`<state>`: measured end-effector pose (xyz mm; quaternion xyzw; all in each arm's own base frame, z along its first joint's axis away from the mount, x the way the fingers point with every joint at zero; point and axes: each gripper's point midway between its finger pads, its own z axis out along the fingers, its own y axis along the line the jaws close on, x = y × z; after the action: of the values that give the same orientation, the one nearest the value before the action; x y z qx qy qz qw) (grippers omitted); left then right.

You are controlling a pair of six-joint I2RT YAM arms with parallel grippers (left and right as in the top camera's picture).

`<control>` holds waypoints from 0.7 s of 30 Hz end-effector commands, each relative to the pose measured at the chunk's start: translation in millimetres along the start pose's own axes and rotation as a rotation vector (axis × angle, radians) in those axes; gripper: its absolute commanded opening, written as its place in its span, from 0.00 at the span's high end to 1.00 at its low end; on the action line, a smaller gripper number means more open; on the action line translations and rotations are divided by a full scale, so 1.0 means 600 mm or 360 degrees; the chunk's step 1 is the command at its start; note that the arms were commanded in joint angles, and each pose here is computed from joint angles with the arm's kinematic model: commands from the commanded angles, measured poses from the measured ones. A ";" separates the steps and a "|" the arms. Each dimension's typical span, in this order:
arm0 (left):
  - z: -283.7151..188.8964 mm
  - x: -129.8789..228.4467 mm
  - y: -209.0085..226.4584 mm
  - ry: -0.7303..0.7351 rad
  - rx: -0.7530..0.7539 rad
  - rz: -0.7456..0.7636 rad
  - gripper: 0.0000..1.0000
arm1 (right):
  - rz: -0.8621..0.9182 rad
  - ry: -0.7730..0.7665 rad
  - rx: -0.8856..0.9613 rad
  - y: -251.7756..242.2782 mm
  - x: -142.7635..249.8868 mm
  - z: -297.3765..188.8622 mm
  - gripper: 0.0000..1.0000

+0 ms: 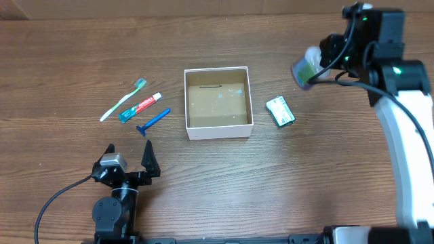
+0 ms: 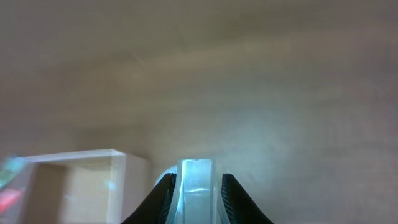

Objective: Pack container
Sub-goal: 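Lift the soap bottle with the right gripper and lower it into the box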

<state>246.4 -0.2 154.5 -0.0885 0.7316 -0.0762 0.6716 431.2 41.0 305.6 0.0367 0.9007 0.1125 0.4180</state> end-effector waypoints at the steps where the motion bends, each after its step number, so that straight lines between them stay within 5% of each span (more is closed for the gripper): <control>1: -0.001 -0.003 0.000 -0.0016 0.0005 0.0017 0.00 | 0.0058 -0.0256 -0.0260 0.107 -0.053 -0.116 0.87; 10: -0.001 -0.003 0.000 -0.0016 0.0005 0.0017 0.00 | 0.0111 -0.0221 -0.0335 0.248 -0.008 -0.106 0.84; 21: -0.001 -0.003 0.000 -0.0016 0.0005 0.0017 0.00 | 0.0162 -0.0092 -0.0103 0.353 0.097 0.067 0.84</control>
<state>246.4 -0.2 154.6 -0.0884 0.7315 -0.0762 0.6717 403.9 262.2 285.7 0.0187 0.8931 0.1687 0.4167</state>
